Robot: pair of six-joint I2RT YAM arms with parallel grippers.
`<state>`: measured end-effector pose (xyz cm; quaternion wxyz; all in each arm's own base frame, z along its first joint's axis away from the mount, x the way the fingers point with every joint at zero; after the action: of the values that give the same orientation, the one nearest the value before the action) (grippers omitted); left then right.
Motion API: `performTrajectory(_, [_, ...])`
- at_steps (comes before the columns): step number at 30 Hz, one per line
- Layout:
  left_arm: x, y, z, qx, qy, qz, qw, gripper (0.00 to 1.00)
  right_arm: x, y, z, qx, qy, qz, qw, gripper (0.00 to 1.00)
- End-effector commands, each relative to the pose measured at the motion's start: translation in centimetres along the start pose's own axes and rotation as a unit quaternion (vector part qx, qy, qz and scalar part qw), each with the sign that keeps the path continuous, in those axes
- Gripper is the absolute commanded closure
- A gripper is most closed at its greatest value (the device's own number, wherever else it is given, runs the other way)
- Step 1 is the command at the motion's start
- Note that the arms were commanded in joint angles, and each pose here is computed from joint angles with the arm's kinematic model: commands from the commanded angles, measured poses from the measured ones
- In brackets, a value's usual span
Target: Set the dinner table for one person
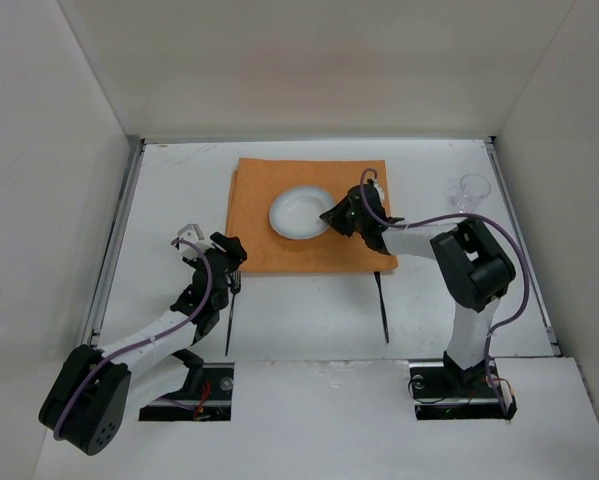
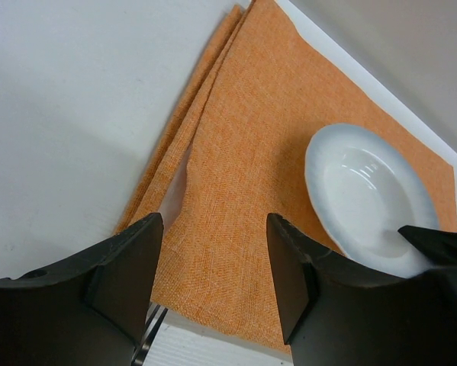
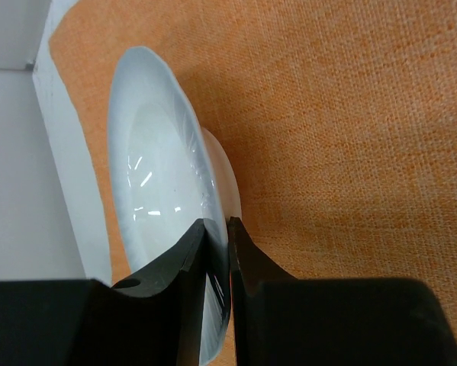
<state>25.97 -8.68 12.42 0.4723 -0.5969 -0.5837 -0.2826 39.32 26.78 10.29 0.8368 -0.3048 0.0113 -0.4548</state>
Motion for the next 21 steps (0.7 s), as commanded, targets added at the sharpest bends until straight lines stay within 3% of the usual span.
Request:
performTrajectory(1, [0.6,-0.1,-0.2,-0.005,-0.013,-0.018,1.0,0.46,-0.8,-0.1,4.3,0.081,0.014,0.012,0.997,0.81])
performTrajectory(3, [0.6,-0.2,-0.2,-0.005,-0.013,-0.02,1.0,0.46,-1.3,0.0,3.1,0.065,0.016,0.019,0.998,0.75])
performTrajectory(7, [0.7,-0.1,-0.1,-0.004,-0.014,-0.02,1.0,0.46,-1.2,-0.8,2.0,0.047,0.011,0.008,0.999,0.54])
performTrajectory(12, [0.6,-0.1,-0.2,-0.003,-0.012,-0.019,1.0,0.46,-0.3,-2.6,0.9,0.019,-0.017,-0.022,0.999,0.42])
performTrajectory(18, [0.5,-0.1,-0.2,-0.003,-0.01,-0.017,1.0,0.46,4.1,-6.7,-2.4,-0.04,-0.044,-0.091,0.994,0.39])
performTrajectory(19, [0.4,-0.1,-0.3,-0.005,-0.01,-0.015,1.0,0.48,5.2,-7.7,-2.8,-0.049,-0.054,-0.107,0.992,0.41])
performTrajectory(21, [0.4,-0.1,-0.6,-0.01,-0.006,-0.011,1.0,0.56,8.0,-10.3,-2.8,-0.063,-0.082,-0.153,0.983,0.56])
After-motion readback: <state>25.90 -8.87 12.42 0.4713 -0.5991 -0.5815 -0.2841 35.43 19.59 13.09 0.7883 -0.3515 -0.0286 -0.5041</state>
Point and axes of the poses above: each gripper's point midway between its finger pads, its own y axis out along the fingers, its own z axis along the line the jaws close on, x = y × z, the point moved 5 cm from there along -y, back along the fingers, and after that the axes turned 9 degrees about y, right-handed, at the moved point
